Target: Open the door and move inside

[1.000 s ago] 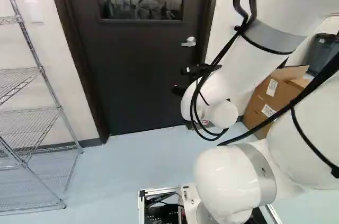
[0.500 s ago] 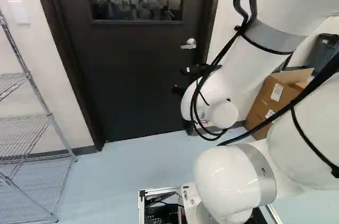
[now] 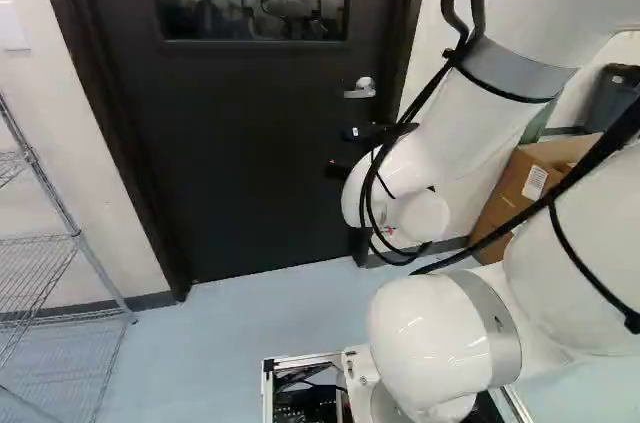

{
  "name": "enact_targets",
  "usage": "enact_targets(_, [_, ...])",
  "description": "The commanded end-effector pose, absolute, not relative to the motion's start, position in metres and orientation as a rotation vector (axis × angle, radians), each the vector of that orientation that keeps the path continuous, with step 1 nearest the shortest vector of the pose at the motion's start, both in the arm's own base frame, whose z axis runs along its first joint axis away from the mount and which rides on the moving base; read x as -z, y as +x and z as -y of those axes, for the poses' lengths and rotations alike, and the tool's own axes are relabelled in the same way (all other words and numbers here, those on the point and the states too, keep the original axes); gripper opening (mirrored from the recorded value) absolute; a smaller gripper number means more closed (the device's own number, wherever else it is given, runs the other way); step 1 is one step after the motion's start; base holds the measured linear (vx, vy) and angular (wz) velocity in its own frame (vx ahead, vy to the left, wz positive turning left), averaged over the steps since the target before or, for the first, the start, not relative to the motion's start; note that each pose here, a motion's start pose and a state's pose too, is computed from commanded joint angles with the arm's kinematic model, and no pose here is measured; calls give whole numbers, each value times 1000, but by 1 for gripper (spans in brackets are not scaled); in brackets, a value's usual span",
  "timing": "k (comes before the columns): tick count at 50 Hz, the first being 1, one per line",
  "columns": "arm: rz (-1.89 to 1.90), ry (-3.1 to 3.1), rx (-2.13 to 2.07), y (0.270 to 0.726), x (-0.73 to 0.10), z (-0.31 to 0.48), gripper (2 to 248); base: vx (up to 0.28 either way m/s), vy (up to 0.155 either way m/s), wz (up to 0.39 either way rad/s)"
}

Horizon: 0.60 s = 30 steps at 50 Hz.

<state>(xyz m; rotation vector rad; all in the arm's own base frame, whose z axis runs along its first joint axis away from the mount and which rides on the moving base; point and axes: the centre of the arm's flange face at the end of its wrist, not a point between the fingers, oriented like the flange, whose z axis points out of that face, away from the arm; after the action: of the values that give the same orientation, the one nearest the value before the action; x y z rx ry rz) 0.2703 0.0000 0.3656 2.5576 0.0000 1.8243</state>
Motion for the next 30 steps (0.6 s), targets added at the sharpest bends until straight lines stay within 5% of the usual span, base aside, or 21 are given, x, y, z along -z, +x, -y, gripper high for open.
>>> enact_targets(30, [-3,2538,-1854,277,-374,-1,247,47,-1,-8])
